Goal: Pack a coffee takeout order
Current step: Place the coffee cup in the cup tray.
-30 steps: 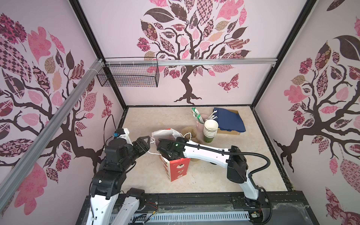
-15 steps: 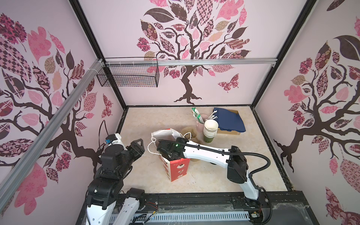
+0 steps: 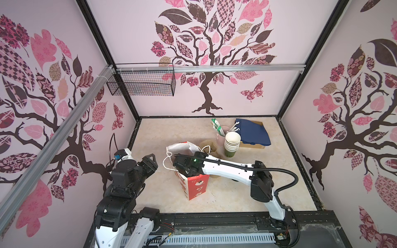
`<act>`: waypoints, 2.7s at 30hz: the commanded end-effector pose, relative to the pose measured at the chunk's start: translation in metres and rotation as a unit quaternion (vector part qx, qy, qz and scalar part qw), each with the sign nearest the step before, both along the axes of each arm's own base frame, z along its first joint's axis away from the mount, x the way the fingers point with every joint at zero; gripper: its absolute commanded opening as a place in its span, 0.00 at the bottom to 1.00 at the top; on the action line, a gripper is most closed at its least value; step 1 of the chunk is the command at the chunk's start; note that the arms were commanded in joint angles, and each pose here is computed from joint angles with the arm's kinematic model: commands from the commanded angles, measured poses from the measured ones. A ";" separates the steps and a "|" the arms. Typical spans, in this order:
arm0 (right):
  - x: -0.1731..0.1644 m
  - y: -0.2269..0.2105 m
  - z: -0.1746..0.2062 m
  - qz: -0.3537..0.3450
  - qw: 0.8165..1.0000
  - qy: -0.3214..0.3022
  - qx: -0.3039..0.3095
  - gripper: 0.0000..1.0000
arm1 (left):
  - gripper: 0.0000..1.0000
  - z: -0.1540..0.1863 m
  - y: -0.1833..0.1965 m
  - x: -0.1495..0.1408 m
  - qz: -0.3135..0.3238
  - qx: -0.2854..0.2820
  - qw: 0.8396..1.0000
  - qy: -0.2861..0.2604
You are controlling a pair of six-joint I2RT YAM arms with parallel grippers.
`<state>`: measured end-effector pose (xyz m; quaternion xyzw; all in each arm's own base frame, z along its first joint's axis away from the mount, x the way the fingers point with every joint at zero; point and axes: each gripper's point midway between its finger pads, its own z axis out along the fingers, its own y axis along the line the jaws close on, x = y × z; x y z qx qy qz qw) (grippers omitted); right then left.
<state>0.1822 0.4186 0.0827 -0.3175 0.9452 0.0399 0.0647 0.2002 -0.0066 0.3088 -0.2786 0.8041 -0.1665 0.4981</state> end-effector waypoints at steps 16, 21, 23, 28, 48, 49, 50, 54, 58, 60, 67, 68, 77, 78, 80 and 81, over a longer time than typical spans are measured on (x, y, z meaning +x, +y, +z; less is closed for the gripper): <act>-0.059 -0.081 -0.190 0.041 0.967 0.140 -0.209 0.75 | 0.65 -0.004 0.003 -0.009 0.006 -0.001 1.000 0.011; -0.053 -0.082 -0.201 0.043 0.968 0.147 -0.199 0.75 | 0.65 -0.005 0.004 -0.010 0.010 0.002 1.000 0.018; -0.053 -0.080 -0.205 0.048 0.968 0.152 -0.196 0.75 | 0.65 -0.004 0.006 -0.009 0.014 0.003 1.000 0.018; -0.053 -0.081 -0.210 0.061 0.965 0.158 -0.200 0.75 | 0.64 0.001 0.010 -0.007 0.024 0.009 0.999 0.019; -0.035 -0.052 -0.129 0.059 0.982 0.080 -0.160 0.79 | 0.66 0.013 -0.006 -0.009 -0.026 -0.001 1.000 -0.006; -0.033 -0.050 -0.125 0.058 0.983 0.077 -0.156 0.79 | 0.66 0.013 -0.007 -0.010 -0.027 -0.001 1.000 -0.006; -0.032 -0.048 -0.122 0.057 0.984 0.074 -0.153 0.79 | 0.67 0.014 -0.008 -0.010 -0.030 -0.003 1.000 -0.007; -0.026 -0.040 -0.109 0.056 0.986 0.062 -0.144 0.81 | 0.70 0.018 -0.019 -0.009 -0.060 -0.017 0.998 -0.012; -0.022 -0.030 -0.095 0.055 0.989 0.054 -0.128 0.84 | 0.72 0.025 -0.024 -0.009 -0.074 -0.021 0.997 -0.012; -0.019 -0.026 -0.090 0.055 0.990 0.050 -0.123 0.85 | 0.72 0.028 -0.026 -0.011 -0.081 -0.022 0.996 -0.014; -0.012 -0.015 -0.071 0.057 0.992 0.035 -0.110 0.89 | 0.75 0.033 -0.039 -0.013 -0.110 -0.046 0.993 -0.017; -0.011 -0.014 -0.069 0.057 0.992 0.033 -0.107 0.90 | 0.75 0.032 -0.041 -0.012 -0.115 -0.048 0.992 -0.017; -0.011 -0.013 -0.063 0.054 0.993 0.027 -0.097 0.91 | 0.60 0.012 -0.055 0.001 -0.145 -0.060 0.988 0.009; -0.010 -0.013 -0.062 0.053 0.994 0.027 -0.096 0.91 | 0.56 0.008 -0.055 0.002 -0.144 -0.059 0.988 0.015; -0.010 -0.013 -0.061 0.053 0.994 0.025 -0.094 0.91 | 0.52 0.005 -0.057 0.003 -0.147 -0.064 0.987 0.019; -0.010 -0.013 -0.061 0.052 0.994 0.025 -0.093 0.91 | 0.50 0.006 -0.058 0.003 -0.150 -0.067 0.986 0.017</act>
